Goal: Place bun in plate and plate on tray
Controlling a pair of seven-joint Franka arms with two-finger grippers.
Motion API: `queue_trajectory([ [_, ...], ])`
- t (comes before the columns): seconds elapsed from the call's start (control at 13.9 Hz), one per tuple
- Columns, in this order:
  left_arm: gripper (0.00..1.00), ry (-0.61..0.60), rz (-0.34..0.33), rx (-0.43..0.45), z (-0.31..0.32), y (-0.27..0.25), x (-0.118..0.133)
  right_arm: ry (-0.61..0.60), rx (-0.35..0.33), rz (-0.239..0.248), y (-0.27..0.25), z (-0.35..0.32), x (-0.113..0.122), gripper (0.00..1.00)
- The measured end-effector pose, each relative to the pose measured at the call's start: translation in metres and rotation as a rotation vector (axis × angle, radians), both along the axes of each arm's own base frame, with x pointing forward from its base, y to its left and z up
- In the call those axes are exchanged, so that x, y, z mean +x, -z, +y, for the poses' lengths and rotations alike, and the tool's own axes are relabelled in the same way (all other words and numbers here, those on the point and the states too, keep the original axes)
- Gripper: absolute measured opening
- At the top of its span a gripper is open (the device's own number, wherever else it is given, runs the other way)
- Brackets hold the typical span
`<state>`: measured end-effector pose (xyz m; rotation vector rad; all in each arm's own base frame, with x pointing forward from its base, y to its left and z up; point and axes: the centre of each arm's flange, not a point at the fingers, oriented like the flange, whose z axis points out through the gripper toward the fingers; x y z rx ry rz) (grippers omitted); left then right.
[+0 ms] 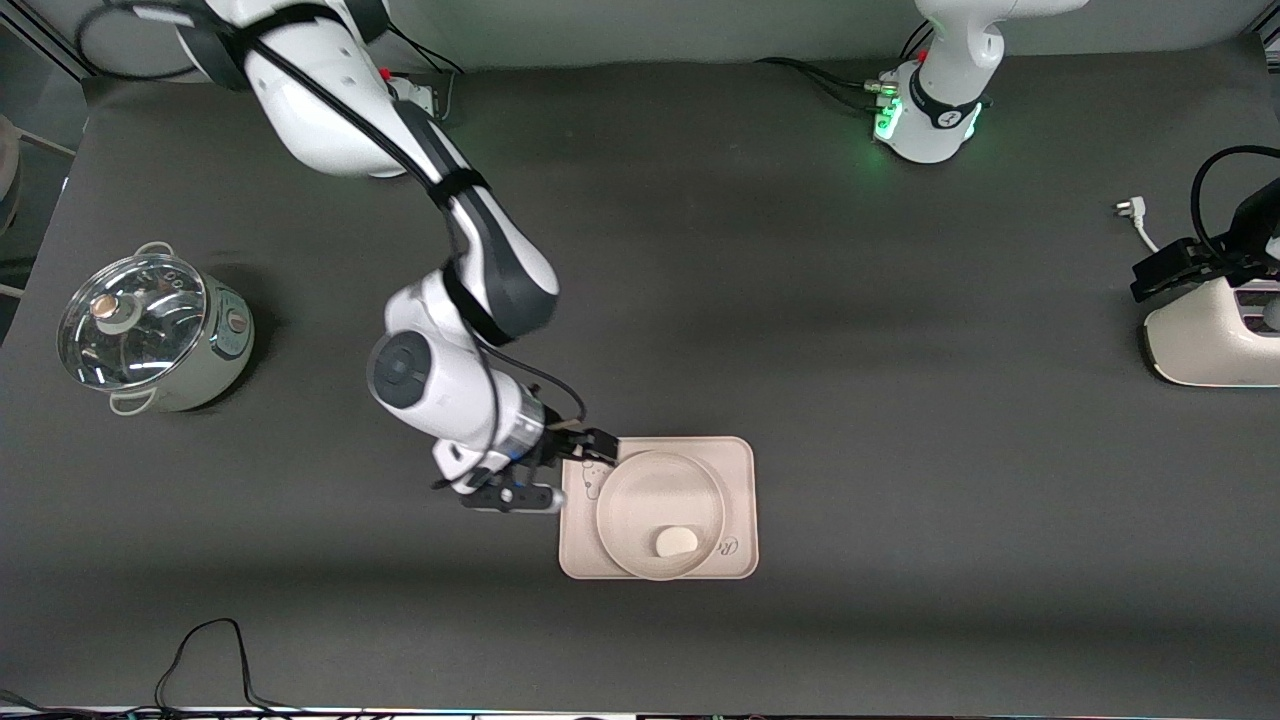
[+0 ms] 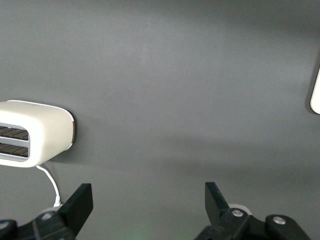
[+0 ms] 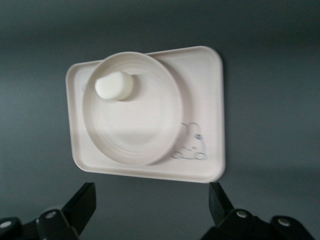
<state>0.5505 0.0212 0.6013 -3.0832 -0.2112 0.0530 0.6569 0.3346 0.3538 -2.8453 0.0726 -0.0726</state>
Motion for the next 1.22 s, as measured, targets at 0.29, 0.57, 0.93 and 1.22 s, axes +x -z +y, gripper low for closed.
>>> queue_trajectory([
  [0.29,1.00,-0.001,-0.003,-0.001,0.000,-0.001,0.000,-0.015,-0.061,-0.013,-0.042,-0.137,-0.032,1.00],
  [0.57,1.00,-0.002,-0.004,-0.004,0.000,-0.002,0.000,-0.059,-0.210,0.026,-0.116,-0.227,-0.086,1.00],
  [0.93,1.00,-0.013,-0.014,-0.007,0.006,-0.006,0.000,0.013,-0.249,0.099,-0.225,-0.309,-0.119,1.00],
  [1.22,1.00,-0.017,-0.019,-0.010,0.008,-0.009,0.001,0.008,-0.257,0.091,-0.254,-0.303,-0.122,1.00],
])
